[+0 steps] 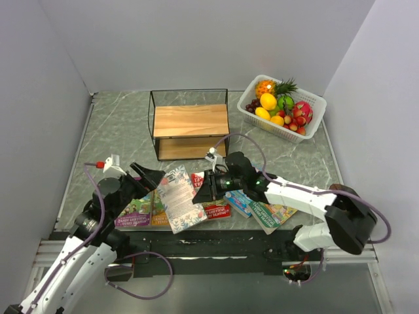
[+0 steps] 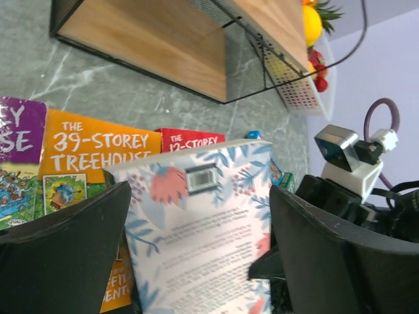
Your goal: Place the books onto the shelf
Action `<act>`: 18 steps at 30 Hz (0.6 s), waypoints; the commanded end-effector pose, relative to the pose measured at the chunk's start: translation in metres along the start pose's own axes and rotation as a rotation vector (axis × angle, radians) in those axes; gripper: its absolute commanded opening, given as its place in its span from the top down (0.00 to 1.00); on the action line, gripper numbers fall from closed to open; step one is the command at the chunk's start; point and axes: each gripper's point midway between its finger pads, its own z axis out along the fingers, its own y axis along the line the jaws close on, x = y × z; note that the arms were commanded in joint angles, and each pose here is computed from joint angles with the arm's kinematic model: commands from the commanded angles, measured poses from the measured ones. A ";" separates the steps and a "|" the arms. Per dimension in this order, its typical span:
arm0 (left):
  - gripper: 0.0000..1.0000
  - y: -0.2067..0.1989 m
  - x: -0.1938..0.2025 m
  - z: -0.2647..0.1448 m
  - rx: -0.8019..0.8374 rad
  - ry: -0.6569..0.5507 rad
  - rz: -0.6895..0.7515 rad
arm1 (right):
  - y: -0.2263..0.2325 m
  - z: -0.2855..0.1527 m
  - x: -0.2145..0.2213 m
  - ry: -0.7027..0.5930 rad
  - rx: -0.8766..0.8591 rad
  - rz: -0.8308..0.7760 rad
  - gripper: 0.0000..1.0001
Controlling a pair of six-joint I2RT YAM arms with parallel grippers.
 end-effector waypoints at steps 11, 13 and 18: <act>0.00 -0.088 -0.009 -0.038 0.392 0.039 0.071 | 0.111 -0.078 -0.032 0.031 -0.314 -0.159 1.00; 0.01 -0.096 -0.009 -0.039 0.434 0.049 0.081 | 0.117 -0.084 -0.032 0.042 -0.340 -0.165 1.00; 0.01 -0.095 -0.007 -0.032 0.401 0.075 0.121 | 0.121 -0.100 -0.040 0.007 -0.348 -0.190 1.00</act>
